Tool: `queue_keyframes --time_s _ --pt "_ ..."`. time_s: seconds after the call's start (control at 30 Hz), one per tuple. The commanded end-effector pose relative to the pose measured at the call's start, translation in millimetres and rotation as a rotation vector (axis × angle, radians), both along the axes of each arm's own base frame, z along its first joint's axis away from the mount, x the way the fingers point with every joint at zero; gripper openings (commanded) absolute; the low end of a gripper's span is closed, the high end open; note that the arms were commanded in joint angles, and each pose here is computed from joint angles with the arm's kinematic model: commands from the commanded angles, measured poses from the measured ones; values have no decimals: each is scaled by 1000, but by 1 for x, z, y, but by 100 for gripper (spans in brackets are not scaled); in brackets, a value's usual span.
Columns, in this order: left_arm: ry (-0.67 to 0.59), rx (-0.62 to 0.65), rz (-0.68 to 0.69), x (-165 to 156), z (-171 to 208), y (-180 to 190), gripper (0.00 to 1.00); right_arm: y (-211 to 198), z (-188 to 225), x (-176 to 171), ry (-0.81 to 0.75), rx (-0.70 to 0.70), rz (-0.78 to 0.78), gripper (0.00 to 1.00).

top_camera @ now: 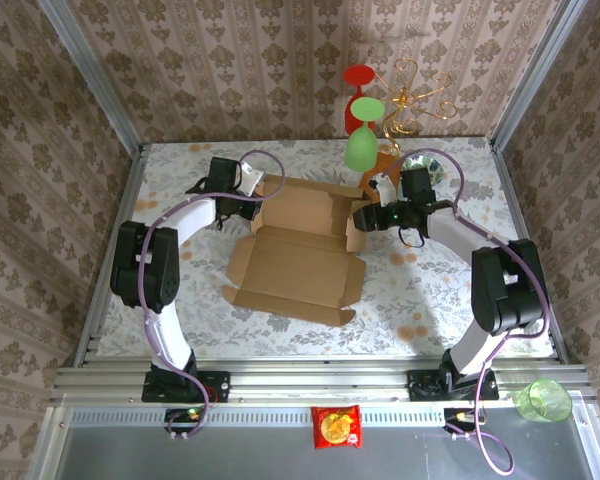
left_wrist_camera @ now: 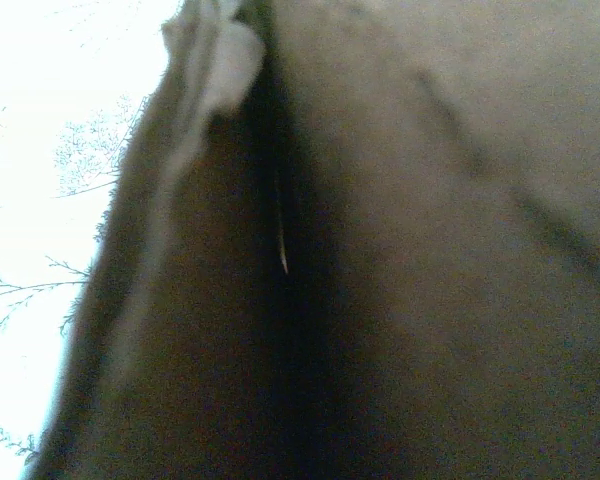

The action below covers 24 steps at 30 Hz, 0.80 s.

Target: Fold the paper box

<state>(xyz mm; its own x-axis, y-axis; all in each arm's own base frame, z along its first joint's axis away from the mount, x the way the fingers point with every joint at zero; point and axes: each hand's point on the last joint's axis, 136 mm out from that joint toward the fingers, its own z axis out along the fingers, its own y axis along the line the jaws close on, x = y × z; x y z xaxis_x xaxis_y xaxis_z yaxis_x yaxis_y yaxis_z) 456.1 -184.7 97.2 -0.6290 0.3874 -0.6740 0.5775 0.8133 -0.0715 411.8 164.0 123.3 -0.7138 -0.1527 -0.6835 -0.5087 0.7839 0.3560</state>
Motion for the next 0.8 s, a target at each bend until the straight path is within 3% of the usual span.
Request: queue_keyframes --time_s 0.0,0.2,0.43,0.77 --pt "5 -25 -4 -2 5 1 0 1 -4 13 -29 -83 -26 59" --pt "7 -25 -6 -1 4 0 0 6 -13 21 -35 -155 -58 56" --pt "9 -30 -4 1 4 -1 0 14 -16 30 -30 -212 -95 43" --pt "16 -40 6 2 4 -2 0 27 -18 27 -63 -299 -259 2"
